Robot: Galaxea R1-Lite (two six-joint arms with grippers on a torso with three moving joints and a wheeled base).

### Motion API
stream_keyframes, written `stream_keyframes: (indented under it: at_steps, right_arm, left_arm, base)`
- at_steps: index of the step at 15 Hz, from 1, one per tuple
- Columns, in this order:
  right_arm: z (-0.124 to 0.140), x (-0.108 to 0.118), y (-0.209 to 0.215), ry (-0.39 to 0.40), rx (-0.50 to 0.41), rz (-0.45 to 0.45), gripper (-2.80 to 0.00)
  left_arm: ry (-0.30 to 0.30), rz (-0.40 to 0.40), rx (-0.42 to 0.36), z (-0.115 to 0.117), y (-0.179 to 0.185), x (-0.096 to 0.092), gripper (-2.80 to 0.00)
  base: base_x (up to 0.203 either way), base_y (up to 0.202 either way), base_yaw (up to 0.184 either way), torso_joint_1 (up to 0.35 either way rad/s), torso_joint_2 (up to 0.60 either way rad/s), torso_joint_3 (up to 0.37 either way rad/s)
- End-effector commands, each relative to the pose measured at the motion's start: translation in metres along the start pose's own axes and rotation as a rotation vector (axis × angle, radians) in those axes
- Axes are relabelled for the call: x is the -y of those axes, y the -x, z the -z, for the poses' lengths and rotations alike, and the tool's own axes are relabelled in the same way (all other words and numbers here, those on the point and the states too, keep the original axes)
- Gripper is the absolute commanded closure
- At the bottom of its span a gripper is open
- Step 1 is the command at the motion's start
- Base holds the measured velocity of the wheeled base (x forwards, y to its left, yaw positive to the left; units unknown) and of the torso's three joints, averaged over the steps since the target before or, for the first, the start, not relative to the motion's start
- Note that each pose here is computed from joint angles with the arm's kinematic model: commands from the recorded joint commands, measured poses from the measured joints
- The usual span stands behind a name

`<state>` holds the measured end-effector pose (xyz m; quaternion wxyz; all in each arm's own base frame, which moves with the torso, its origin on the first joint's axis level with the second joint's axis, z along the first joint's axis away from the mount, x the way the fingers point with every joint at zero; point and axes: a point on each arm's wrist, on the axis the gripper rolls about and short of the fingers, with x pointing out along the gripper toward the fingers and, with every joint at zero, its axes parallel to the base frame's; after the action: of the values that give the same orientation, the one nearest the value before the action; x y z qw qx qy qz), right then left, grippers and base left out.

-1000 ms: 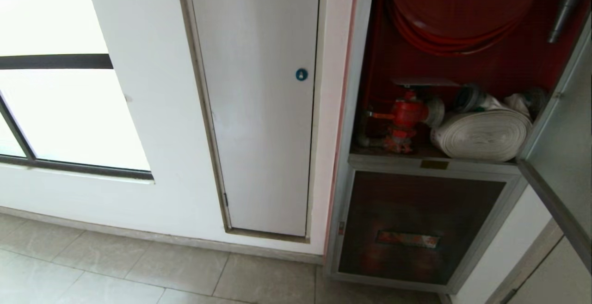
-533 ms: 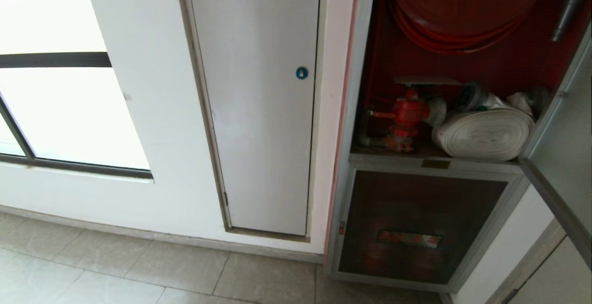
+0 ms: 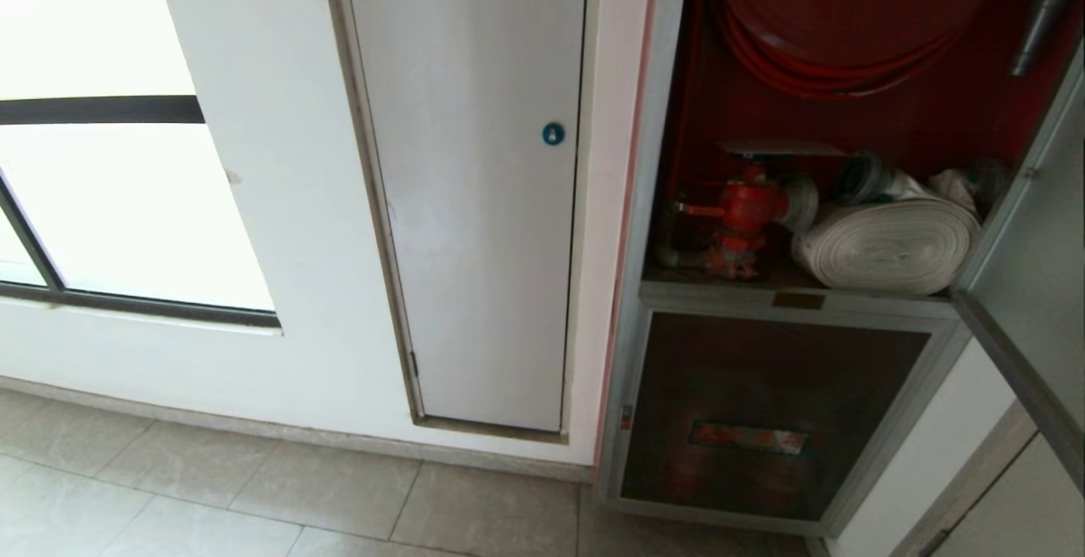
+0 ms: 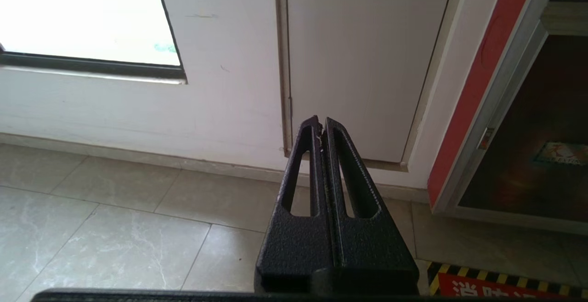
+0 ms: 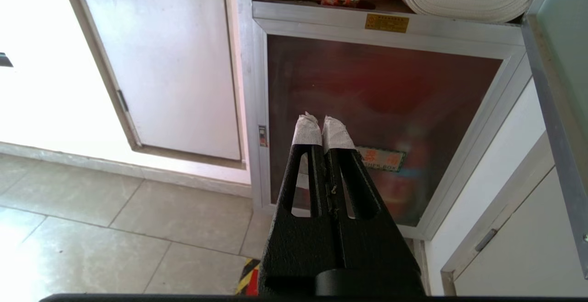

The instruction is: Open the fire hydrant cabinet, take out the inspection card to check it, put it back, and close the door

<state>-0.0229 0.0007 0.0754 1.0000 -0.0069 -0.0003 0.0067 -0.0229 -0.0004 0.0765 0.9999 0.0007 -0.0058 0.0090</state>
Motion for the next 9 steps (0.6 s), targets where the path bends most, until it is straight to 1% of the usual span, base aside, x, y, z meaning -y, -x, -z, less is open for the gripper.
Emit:
stream_keyframes:
  at_steps: [1, 3, 4, 7, 9]
  right_arm:
    - [0.0, 0.0, 0.0, -0.011, 0.0, 0.001, 0.0]
    - [0.0, 0.0, 0.0, -0.001, 0.0, 0.0, 0.0]
    - [-0.005, 0.0, 0.002, -0.001, 0.017, 0.001, 0.0]
    - [-0.038, 0.0, 0.01, 0.0, 0.07, 0.007, 0.0]
    - [-0.068, 0.002, 0.008, -0.001, 0.059, 0.051, 0.0]
  left_arm:
    - [0.0, 0.0, -0.004, 0.001, 0.0, 0.0, 0.0]
    - [0.001, 0.0, -0.006, 0.001, 0.0, 0.0, 0.0]
    - [0.0, -0.001, -0.004, 0.001, 0.0, 0.0, 0.0]
    - [0.001, 0.0, -0.006, 0.001, 0.0, 0.0, 0.0]
    - [0.0, -0.002, -0.006, 0.001, 0.0, 0.0, 0.0]
  base:
    - [0.0, 0.0, 0.0, 0.0, 0.0, 0.0]
    - [0.0, 0.0, 0.0, 0.0, 0.0, 0.0]
    - [0.0, 0.0, 0.0, 0.0, 0.0, 0.0]
    - [0.0, 0.0, 0.0, 0.0, 0.0, 0.0]
    - [0.0, 0.0, 0.0, 0.0, 0.0, 0.0]
